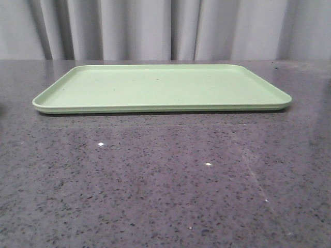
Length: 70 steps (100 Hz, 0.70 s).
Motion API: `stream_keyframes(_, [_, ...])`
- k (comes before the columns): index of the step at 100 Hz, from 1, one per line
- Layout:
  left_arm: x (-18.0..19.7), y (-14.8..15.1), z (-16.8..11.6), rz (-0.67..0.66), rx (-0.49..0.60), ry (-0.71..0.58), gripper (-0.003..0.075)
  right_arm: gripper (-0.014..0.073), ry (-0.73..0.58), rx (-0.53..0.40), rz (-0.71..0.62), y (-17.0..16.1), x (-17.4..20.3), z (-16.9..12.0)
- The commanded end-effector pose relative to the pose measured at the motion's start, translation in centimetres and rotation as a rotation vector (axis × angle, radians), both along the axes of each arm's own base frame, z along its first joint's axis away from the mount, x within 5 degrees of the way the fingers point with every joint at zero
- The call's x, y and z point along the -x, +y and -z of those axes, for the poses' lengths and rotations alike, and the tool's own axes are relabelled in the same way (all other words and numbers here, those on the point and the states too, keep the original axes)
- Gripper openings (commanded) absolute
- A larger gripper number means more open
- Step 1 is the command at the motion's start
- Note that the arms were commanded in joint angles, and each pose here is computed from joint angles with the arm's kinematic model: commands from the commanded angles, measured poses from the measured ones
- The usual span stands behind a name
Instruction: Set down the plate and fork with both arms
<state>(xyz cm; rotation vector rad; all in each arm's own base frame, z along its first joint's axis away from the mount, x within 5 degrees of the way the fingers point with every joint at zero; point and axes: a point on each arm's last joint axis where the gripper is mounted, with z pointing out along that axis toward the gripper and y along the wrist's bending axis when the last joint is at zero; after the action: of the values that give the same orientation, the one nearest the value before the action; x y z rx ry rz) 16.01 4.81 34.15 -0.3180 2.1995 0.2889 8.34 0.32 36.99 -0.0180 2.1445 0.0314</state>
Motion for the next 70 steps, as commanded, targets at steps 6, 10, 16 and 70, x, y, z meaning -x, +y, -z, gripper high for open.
stream_keyframes(6, [-1.4,0.8,0.4,-0.018,0.040,-0.065,0.0515,0.0423,-0.092,0.015,0.000,-0.1,-0.5,-1.4])
stream_keyframes(10, [-1.7,1.1,0.8,-0.024,0.057,-0.058,0.0515,0.0423,-0.092,0.015,0.000,-0.1,-0.5,-1.4])
stream_keyframes(16, [-2.2,1.4,1.4,-0.028,0.075,-0.035,0.0515,0.0423,-0.092,0.015,0.000,-0.1,-0.5,-1.4])
stream_keyframes(70, [-5.6,3.5,5.0,-0.049,0.182,0.068,0.0515,0.0423,-0.092,0.015,0.000,-0.1,-0.5,-1.4])
